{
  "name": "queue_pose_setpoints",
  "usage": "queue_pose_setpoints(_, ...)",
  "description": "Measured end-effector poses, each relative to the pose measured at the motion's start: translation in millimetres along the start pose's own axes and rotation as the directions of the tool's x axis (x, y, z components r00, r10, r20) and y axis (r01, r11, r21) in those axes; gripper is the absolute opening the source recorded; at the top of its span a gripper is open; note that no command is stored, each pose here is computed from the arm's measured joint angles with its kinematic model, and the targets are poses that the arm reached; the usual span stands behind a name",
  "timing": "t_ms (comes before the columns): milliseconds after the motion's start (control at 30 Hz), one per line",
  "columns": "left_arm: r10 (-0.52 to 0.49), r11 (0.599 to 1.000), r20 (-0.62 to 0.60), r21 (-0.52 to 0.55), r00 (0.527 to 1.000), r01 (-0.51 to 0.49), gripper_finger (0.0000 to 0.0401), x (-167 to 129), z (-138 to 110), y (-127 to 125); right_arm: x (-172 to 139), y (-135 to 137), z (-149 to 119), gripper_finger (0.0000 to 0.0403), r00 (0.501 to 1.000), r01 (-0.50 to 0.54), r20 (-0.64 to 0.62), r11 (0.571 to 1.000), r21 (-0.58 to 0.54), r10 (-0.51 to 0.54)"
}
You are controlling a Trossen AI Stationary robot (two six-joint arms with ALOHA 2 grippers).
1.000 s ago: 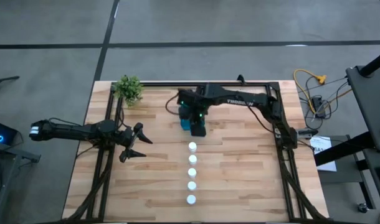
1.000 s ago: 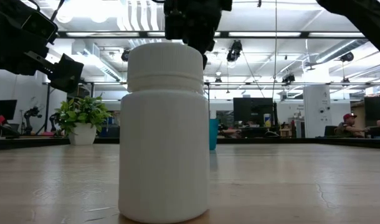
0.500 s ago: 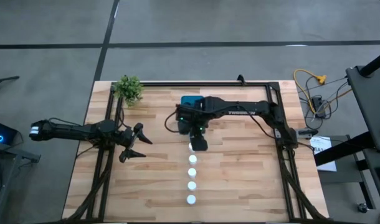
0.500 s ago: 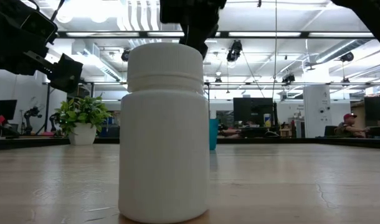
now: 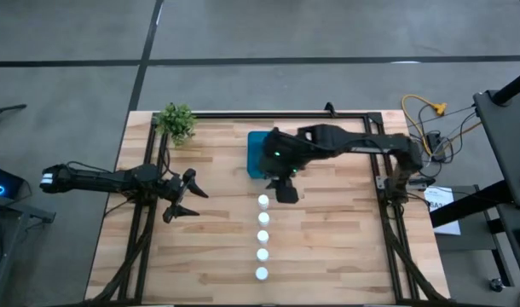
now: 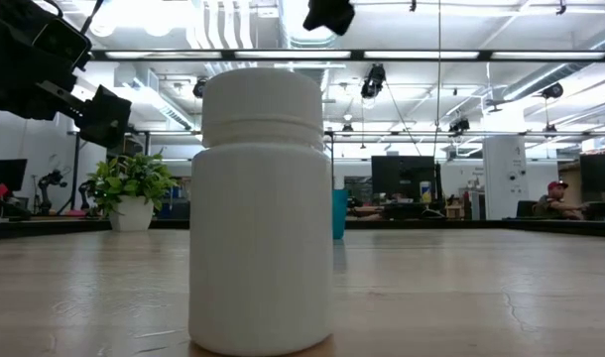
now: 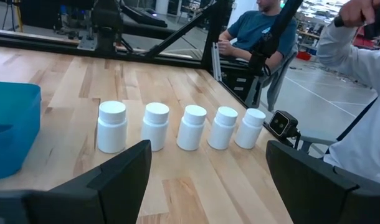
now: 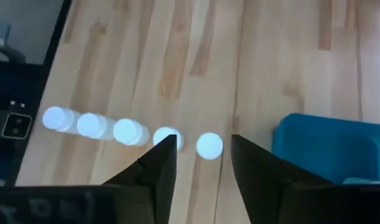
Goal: Pick and place pill bottles into a basket
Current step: Put the white pill bottle into the blue bin
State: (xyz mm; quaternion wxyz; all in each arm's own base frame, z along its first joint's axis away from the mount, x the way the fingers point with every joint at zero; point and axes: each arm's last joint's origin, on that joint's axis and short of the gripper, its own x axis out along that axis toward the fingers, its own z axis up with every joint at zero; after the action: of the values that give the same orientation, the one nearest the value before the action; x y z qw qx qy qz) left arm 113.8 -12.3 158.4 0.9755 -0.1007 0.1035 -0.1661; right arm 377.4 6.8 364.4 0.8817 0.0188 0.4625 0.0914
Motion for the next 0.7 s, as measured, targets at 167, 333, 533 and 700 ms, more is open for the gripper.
queue_pose_setpoints(167, -0.003, 1.0, 0.0, 0.001, 1.0, 0.003, 0.0299, 0, 0, 0, -1, 12, -30, 0.0139, 0.999, 0.034, 0.017, 0.999, 0.019, -0.034)
queue_pose_setpoints(333, -0.004, 1.0, 0.002, 0.002, 1.0, 0.004, 0.0299, 0, 0, 0, 6, 24, -69, 0.0139, 0.995, 0.061, 0.075, 0.997, 0.05, -0.064)
queue_pose_setpoints(533, -0.006, 1.0, 0.012, 0.006, 1.0, 0.006, 0.0299, 0, 1, 0, 2, 26, -107, 0.0139, 0.96, 0.085, 0.264, 0.995, 0.057, -0.097)
queue_pose_setpoints(700, -0.006, 1.0, 0.019, 0.008, 1.0, 0.006, 0.0299, 0, 2, 0, -5, 26, -129, 0.0139, 0.91, 0.102, 0.399, 0.994, 0.042, -0.11)
